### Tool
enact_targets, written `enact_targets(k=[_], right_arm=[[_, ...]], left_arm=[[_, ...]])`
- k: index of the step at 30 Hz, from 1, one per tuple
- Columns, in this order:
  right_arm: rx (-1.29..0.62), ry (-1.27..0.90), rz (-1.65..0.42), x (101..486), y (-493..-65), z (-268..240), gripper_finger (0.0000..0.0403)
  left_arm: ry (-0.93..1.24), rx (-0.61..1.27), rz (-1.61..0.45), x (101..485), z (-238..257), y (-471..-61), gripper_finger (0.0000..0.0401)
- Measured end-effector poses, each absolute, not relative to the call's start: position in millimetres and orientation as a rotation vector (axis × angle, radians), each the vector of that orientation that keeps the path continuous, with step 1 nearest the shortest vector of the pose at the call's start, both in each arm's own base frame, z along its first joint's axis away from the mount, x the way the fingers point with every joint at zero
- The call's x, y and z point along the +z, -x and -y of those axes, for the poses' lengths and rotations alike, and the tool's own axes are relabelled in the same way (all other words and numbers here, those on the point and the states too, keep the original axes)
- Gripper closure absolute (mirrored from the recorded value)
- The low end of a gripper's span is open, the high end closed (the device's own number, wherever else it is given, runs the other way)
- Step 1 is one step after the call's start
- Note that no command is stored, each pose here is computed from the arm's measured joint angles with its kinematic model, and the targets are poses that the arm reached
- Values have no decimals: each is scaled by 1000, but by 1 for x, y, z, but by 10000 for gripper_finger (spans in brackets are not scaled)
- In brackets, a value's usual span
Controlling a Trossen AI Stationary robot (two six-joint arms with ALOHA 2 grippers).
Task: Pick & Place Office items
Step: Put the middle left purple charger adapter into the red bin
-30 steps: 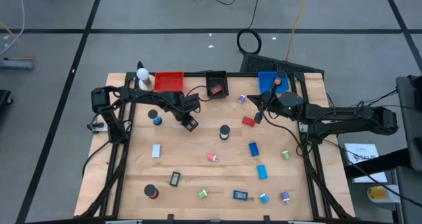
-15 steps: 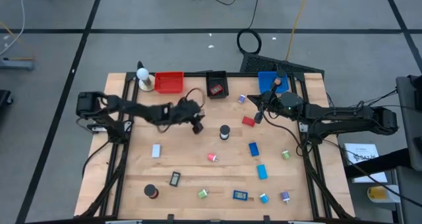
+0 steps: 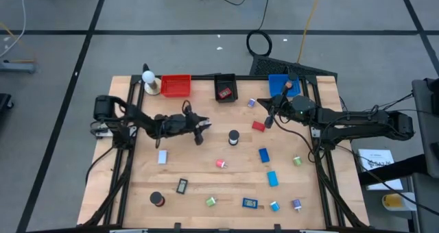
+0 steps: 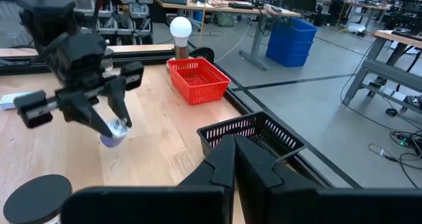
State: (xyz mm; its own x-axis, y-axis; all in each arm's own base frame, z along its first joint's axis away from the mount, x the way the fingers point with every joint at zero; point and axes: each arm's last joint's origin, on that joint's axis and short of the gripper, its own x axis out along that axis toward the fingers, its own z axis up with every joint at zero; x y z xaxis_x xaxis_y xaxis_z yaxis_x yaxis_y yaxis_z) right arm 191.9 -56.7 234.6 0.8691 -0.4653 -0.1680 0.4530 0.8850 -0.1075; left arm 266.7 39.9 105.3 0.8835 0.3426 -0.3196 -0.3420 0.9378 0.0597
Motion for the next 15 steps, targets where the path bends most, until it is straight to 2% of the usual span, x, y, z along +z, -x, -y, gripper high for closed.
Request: enact_targets(k=[12, 15], right_arm=[[-479, 73, -201, 234, -192, 57, 403], [-479, 73, -201, 234, -192, 57, 403]], left_arm=[[-41, 342, -333, 82, -42, -286, 274], [-42, 322, -338, 82, -41, -286, 261]])
